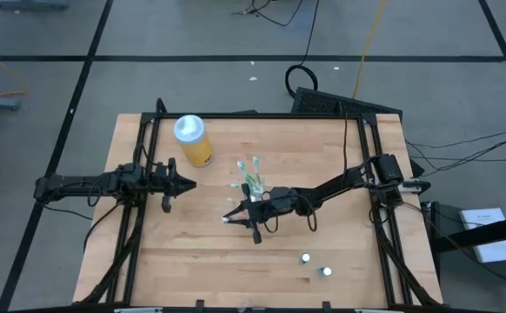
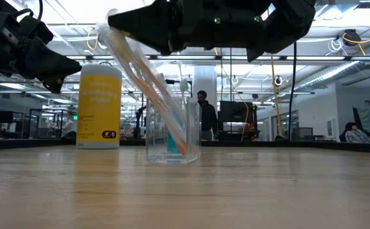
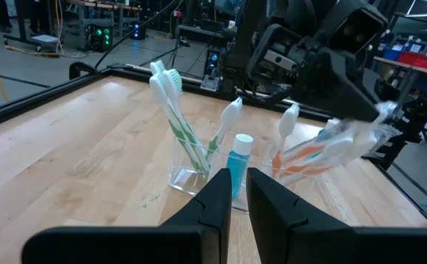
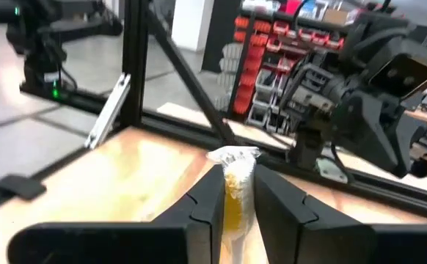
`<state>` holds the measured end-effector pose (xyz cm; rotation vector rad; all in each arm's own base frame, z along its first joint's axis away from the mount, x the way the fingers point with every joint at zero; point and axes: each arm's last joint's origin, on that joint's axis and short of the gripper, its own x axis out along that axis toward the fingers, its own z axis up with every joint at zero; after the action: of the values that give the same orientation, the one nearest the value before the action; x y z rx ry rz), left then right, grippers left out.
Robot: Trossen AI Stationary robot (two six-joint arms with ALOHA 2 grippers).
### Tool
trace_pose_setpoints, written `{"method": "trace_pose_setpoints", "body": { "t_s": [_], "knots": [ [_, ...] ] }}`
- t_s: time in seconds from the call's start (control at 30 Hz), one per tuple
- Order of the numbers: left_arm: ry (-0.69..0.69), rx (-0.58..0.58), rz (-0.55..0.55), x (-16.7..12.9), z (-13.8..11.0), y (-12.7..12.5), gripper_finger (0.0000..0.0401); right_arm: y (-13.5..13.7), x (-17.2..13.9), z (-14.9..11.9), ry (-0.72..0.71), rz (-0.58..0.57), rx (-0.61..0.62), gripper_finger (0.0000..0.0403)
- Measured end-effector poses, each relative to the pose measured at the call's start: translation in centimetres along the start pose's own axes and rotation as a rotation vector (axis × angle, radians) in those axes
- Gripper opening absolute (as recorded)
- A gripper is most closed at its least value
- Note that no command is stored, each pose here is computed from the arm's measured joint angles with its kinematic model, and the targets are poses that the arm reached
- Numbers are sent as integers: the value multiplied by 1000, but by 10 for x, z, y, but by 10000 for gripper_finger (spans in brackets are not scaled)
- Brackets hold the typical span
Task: Pick & Place toothbrushing station
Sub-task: Put the orange toothbrush into the transparent organizer
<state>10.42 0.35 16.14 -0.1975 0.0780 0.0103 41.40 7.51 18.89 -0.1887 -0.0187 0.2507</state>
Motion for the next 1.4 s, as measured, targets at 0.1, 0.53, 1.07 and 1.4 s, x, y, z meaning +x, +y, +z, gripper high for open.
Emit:
{"method": "trace_pose_setpoints", "body": {
  "t_s": [0.1,0.53,1.07,1.4],
  "knots": [
    [0,0,0,0,0,0,49,-1,0,-4,33,2,-12,59],
    [0,0,0,0,0,0,49,-10,-2,-12,114,-4,-49,59],
    [0,0,0,0,0,0,49,-10,-2,-11,100,-9,-54,59],
    [0,0,0,0,0,0,49,-11,-1,-8,69,-48,-54,59]
  ]
}}
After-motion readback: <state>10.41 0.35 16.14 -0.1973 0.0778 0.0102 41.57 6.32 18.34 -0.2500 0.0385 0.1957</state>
